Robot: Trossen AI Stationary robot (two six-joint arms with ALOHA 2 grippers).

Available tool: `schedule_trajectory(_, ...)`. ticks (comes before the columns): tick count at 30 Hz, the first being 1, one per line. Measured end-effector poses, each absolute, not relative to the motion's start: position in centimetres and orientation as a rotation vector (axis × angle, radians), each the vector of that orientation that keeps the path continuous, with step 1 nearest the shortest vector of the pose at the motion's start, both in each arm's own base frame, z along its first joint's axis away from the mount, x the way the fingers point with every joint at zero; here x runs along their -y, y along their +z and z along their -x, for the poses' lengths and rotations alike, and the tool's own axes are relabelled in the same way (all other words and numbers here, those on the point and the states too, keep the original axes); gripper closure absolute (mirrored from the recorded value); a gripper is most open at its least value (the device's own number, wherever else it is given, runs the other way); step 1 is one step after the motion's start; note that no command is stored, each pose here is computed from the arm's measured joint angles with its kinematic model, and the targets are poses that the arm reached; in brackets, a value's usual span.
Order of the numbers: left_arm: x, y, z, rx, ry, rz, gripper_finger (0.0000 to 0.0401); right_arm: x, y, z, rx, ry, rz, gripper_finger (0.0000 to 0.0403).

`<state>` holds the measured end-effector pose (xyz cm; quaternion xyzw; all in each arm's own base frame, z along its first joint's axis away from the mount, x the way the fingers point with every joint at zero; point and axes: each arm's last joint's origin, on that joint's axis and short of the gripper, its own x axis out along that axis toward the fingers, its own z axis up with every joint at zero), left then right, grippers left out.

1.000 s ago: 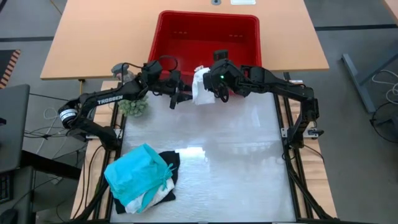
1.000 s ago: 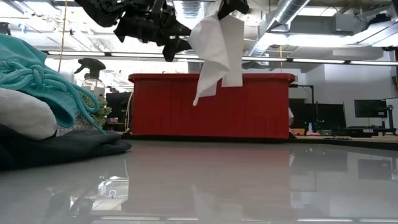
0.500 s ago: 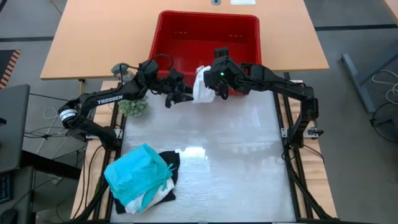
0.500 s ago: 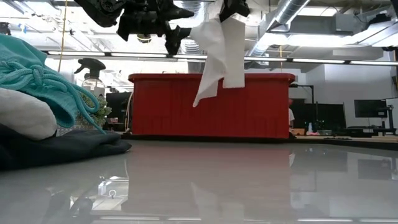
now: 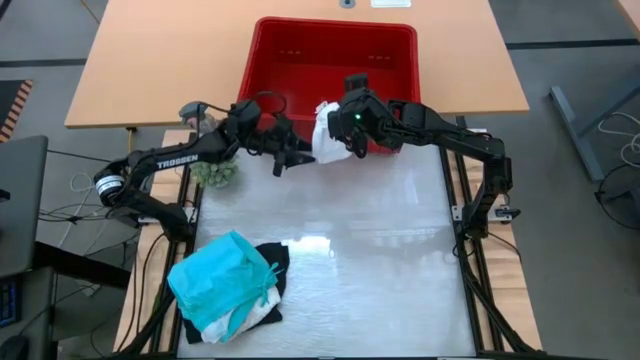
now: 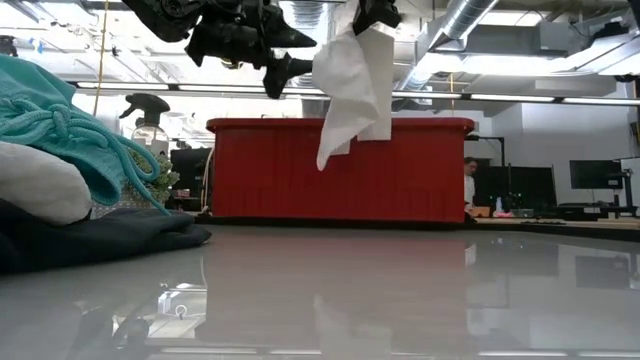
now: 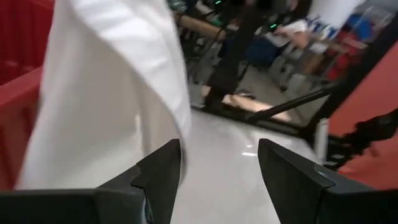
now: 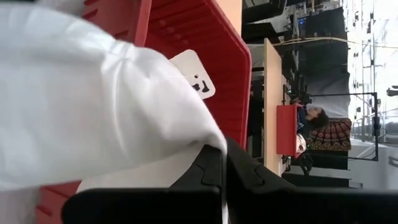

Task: Fold Laundry from Bin
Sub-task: Fold the white shorts

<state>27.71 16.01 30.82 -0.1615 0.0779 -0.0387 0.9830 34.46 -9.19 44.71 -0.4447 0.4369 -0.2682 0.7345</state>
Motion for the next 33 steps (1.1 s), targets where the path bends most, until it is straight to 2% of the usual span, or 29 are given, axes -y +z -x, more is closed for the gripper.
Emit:
schedule_trajectory(8, -15.8, 31.0, -28.2, -0.131, 0.051, 0.195, 0.0198, 9.1, 44.9, -34.6, -0.939, -0.598, 0.975, 0.0381)
schedule_trajectory(19, -16.0, 30.9, -28.1, -0.144, 0.123, 0.158, 0.0205, 8.8, 45.5, -35.0, -0.878, -0.612, 1.001, 0.0381)
schedule_trajectory(23, -16.2, 30.8, -28.1, -0.148, 0.18, 0.128, 0.0252, 8.8, 45.8, -35.2, -0.84, -0.631, 1.002, 0.0381)
schedule_trajectory(29, -16.5, 31.3, -28.0, -0.112, 0.233, 0.065, 0.0379, 8.6, 45.9, -35.4, -0.793, -0.602, 0.964, 0.0381)
schedule_trajectory(33, -16.6, 31.3, -28.0, -0.104, 0.238, 0.11, 0.0397, 8.6, 45.8, -35.3, -0.79, -0.603, 0.927, 0.0381)
